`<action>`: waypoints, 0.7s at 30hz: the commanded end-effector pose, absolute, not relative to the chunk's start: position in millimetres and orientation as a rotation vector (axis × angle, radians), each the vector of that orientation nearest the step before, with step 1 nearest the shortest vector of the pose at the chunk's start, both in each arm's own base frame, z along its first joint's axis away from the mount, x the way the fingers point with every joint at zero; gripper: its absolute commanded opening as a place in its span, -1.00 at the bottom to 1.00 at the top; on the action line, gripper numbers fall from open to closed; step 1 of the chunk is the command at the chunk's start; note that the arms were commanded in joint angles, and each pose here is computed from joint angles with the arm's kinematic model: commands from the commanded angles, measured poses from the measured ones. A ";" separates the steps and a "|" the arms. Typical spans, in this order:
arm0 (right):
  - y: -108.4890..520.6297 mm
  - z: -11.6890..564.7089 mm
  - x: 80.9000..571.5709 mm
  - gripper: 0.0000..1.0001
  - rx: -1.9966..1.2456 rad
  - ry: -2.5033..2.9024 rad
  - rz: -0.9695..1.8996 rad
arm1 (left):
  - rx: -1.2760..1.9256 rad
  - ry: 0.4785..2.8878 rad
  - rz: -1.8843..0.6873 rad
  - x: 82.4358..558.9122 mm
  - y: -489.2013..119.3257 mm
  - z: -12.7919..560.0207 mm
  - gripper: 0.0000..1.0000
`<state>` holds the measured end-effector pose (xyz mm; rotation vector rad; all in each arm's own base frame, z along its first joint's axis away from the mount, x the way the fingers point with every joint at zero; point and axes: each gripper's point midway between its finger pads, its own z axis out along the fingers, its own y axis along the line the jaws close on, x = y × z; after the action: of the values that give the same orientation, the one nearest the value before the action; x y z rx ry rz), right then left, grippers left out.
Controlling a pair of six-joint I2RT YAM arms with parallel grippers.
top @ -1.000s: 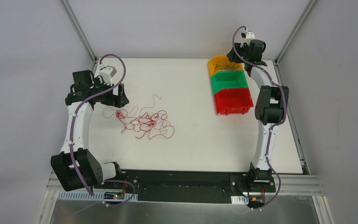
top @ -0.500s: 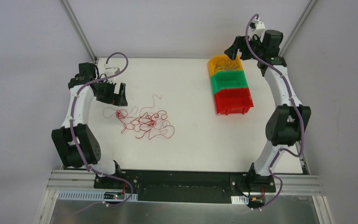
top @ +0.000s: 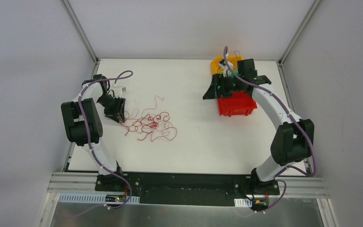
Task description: Untangle the cables
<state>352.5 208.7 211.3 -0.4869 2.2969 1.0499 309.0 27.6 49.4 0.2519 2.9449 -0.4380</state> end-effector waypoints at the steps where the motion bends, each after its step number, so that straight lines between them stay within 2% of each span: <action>1: 241.4 231.1 320.5 0.52 -0.581 2.240 1.128 | 0.201 2.973 -0.390 299.7 30.7 47.9 -0.34; 4: 258.0 230.0 315.8 0.32 -0.602 2.235 1.171 | 0.206 2.894 -0.444 303.9 20.1 60.1 -0.56; 6: 265.0 231.6 316.2 0.29 -0.607 2.231 1.188 | 0.194 2.869 -0.408 306.5 21.3 65.6 -0.53; 7: 267.7 232.5 316.2 0.29 -0.609 2.231 1.196 | 0.161 2.880 -0.345 307.1 29.0 64.7 -0.38; 9: 271.3 235.2 316.0 0.29 -0.615 2.230 1.208 | 0.094 2.885 -0.269 306.9 42.5 66.1 0.07; 10: 271.8 236.7 315.9 0.29 -0.617 2.228 1.211 | 0.059 2.854 -0.282 309.3 44.5 69.8 0.21; 11: 272.3 238.3 315.5 0.30 -0.621 2.225 1.211 | 0.027 2.817 -0.312 311.2 43.8 75.0 0.25; 15: 269.9 237.4 313.5 0.30 -0.625 2.224 1.199 | -0.051 2.761 -0.339 312.4 41.2 79.6 0.25; 19: 270.0 234.4 310.7 0.30 -0.619 2.237 1.209 | -0.133 2.844 -0.356 307.8 42.4 52.8 -0.01; 21: 269.1 235.7 310.8 0.30 -0.619 2.234 1.202 | -0.182 2.876 -0.387 306.8 39.7 36.4 -0.06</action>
<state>314.0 264.9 206.1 -0.5852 2.3243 1.1744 312.4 48.5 65.2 -0.0660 2.8091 -0.3129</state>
